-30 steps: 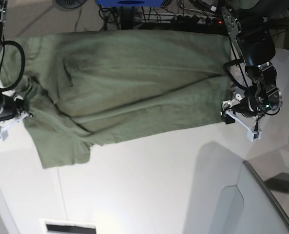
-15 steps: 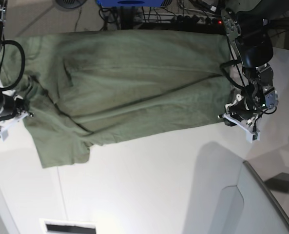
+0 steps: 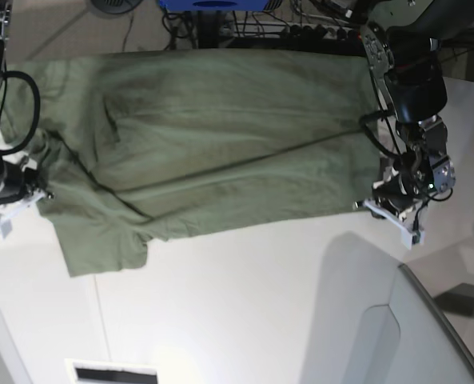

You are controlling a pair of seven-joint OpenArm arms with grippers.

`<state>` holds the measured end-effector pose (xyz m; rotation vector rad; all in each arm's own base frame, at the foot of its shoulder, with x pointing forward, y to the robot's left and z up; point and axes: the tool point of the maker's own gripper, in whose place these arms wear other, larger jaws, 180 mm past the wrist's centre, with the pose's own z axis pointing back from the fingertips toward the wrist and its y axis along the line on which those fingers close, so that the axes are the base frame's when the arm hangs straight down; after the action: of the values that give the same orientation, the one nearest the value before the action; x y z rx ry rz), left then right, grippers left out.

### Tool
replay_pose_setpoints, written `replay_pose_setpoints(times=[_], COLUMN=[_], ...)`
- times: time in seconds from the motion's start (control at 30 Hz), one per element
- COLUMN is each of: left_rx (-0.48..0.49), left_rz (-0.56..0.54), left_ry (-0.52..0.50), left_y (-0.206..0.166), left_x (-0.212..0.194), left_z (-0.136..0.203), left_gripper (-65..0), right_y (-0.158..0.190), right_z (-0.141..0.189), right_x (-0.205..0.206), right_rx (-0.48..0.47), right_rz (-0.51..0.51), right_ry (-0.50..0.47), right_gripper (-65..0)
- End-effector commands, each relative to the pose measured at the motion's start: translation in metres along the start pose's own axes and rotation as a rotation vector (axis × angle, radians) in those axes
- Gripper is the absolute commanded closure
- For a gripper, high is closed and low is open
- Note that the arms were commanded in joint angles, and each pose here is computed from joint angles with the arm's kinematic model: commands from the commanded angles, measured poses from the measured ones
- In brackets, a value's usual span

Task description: Layout the t-shirt on the table in an organized manner, then fold the t-shirt properly

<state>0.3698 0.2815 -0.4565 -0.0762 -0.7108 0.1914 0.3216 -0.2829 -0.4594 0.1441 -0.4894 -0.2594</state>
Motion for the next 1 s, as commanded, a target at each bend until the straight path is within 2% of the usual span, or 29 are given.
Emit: replay_pose_setpoints(times=[0.0, 0.4, 0.6, 0.67, 0.8, 0.97], left_rx=[0.002, 0.006, 0.003, 0.001, -0.016, -0.018], left_rz=[-0.01, -0.047, -0.053, -0.057, -0.113, -0.119], left_ry=[-0.083, -0.191, -0.217, -0.216, -0.193, -0.191], left_y=[0.002, -0.006, -0.01, -0.012, -0.025, -0.027], left_x=[0.034, 0.112, 0.128, 0.127, 0.123, 0.123], left_z=[0.006, 0.027, 0.032, 0.032, 0.027, 0.026], left_gripper=[0.0, 0.0, 0.0, 0.0, 0.0, 0.0], right_y=[-0.004, 0.004, 0.006, 0.0, 0.006, 0.015], right_z=[0.012, 0.029, 0.032, 0.031, 0.02, 0.01], right_x=[0.033, 0.093, 0.105, 0.104, 0.099, 0.094], right_rx=[-0.006, 0.006, 0.002, -0.045, -0.125, -0.218], right_rz=[0.018, 0.03, 0.036, 0.073, 0.168, 0.293], right_ry=[-0.078, -0.186, -0.208, -0.2, -0.202, -0.211], right_gripper=[0.0, 0.0, 0.0, 0.0, 0.0, 0.0])
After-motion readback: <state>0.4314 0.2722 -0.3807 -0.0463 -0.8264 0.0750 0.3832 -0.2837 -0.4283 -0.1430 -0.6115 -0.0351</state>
